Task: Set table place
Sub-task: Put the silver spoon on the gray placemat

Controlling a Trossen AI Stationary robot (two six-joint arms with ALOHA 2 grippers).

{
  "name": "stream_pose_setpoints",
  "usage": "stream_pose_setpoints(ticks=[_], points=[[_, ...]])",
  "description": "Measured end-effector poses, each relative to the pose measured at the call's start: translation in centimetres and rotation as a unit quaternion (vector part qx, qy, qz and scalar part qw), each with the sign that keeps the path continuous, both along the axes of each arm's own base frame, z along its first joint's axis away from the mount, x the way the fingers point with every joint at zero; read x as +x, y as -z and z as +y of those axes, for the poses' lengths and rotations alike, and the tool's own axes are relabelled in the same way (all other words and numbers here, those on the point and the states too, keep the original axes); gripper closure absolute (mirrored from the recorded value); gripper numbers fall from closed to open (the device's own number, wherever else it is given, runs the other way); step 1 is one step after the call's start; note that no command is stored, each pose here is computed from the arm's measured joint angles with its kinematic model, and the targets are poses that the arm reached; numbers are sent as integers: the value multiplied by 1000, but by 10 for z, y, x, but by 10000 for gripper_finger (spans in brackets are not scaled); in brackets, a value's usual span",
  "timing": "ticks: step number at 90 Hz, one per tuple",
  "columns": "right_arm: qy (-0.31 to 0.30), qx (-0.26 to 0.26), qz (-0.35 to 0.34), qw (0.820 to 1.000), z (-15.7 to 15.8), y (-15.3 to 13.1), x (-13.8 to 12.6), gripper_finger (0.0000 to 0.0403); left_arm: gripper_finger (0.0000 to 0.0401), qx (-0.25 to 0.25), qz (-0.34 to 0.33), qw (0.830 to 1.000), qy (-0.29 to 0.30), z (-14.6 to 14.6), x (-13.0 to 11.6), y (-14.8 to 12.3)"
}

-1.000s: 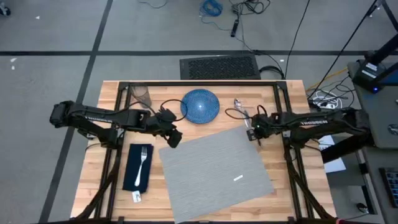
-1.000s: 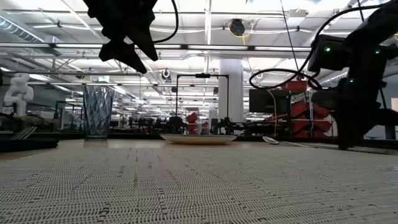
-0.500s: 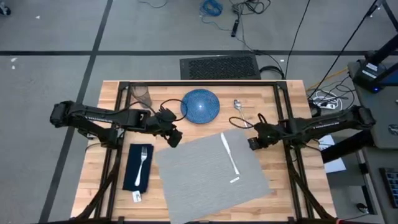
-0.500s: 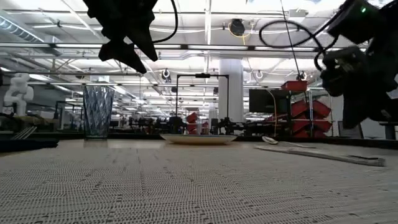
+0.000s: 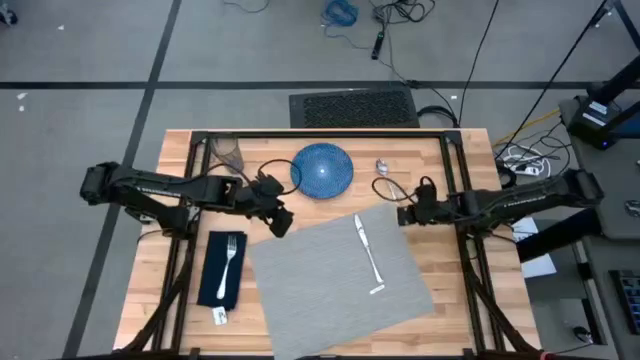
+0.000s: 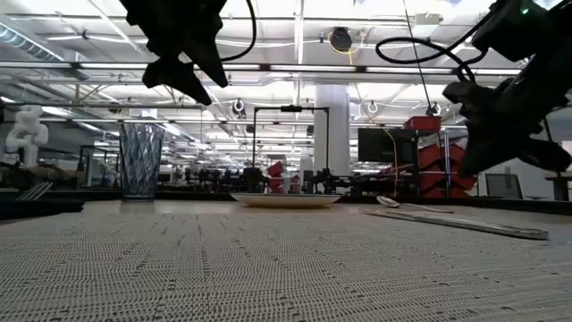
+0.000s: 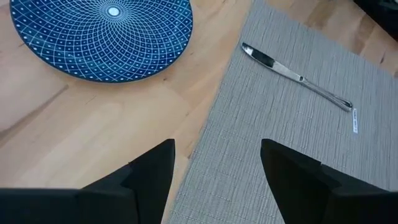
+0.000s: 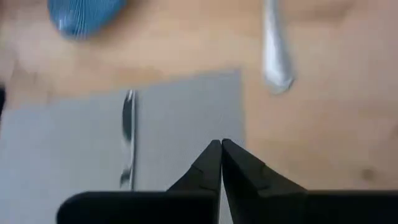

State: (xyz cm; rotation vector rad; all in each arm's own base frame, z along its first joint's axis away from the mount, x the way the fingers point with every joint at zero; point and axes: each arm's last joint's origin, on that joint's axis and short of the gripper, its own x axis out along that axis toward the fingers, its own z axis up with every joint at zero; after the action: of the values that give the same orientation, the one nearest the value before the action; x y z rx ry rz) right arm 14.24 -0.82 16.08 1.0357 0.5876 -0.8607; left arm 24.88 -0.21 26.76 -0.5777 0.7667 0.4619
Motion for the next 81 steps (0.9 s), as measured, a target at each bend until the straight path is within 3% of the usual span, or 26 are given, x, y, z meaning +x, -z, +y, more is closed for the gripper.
stream_pose_setpoints(ticks=[17, 44, 61, 71, 81], points=[[-15, -4, -15, 1000, -28, -4, 3, 382, 178, 2, 0, 1000, -2, 0, 0, 0], [-4, 17, -44, 999, -81, 1, 4, 270, 178, 5, 0, 1000, -5, 0, 0, 0], [-36, 6, 0, 999, -110, -5, 23, 222, 178, 5, 0, 1000, -5, 0, 0, 0], [-59, -11, 56, 997, -128, -12, 37, 219, 178, 5, 0, 1000, -5, 0, 0, 0], [-90, 4, 128, 988, -141, -9, 46, 224, 178, 0, -2, 1000, -12, 0, 0, 0]])
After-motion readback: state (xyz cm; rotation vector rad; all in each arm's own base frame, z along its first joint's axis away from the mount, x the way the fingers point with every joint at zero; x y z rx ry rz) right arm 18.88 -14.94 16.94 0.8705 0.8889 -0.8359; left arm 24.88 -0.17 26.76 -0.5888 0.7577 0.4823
